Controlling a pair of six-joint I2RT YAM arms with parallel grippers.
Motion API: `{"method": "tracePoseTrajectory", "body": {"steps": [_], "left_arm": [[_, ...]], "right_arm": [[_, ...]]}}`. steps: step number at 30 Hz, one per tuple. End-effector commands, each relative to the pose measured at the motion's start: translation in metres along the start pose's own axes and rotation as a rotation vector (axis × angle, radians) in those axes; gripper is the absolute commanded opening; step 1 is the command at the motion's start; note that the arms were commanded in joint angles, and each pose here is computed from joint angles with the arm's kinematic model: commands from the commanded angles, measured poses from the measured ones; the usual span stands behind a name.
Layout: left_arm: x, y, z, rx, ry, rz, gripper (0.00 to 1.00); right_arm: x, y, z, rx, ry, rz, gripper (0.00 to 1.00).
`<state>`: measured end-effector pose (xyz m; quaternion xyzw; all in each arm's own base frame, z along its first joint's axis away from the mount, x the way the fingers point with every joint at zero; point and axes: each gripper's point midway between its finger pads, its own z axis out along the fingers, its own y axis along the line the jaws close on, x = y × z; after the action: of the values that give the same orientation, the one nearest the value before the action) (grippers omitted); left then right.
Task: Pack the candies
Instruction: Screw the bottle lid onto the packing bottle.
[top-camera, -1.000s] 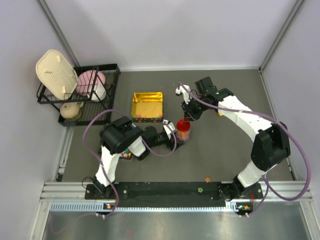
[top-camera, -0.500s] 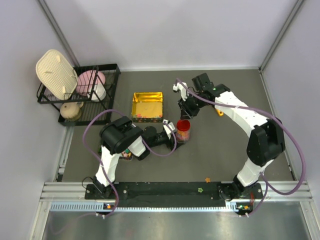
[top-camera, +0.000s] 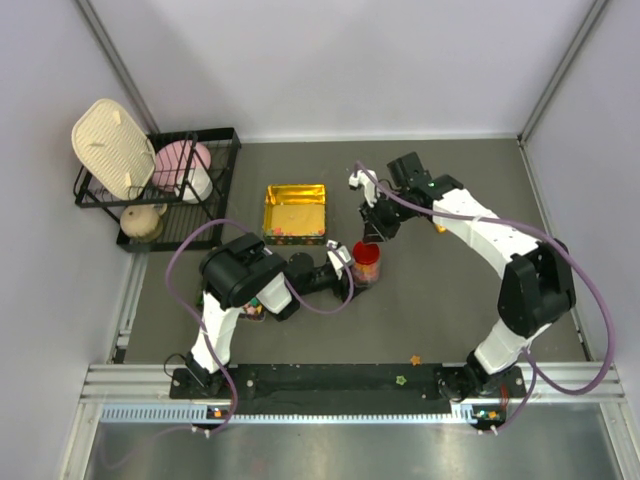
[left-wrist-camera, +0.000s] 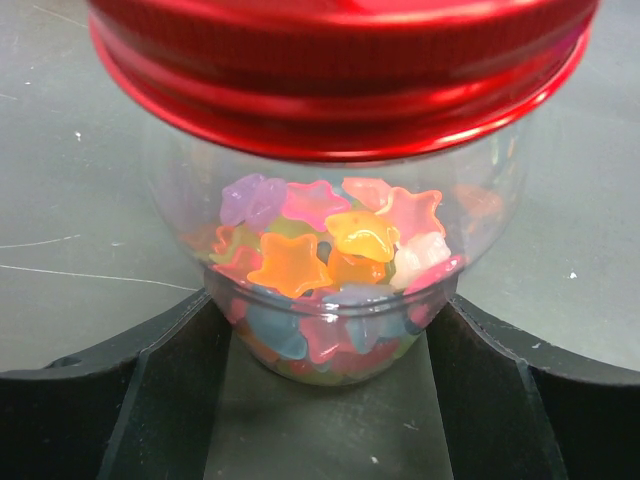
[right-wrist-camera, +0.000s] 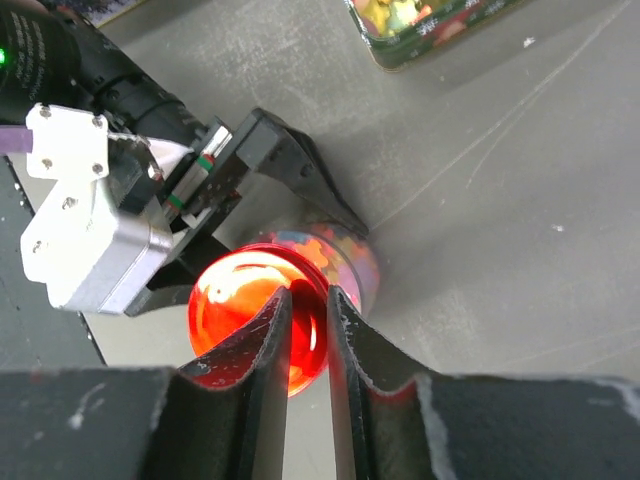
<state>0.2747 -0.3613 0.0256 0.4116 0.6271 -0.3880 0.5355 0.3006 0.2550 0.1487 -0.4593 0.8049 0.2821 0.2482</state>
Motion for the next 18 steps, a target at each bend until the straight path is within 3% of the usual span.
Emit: {"method": "tracePoseTrajectory", "body": {"steps": [1,18], "left_arm": [[-0.063,0.001,0.003,-0.006,-0.259,0.071,0.00],[-0.064,0.006,0.003,-0.034,-0.263,0.059,0.00]], "right_arm": [[0.040,0.010,-0.010,-0.017,0.094,0.051,0.18],[0.073,0.029,-0.021,-0.034,0.125,0.085,0.18]]}}
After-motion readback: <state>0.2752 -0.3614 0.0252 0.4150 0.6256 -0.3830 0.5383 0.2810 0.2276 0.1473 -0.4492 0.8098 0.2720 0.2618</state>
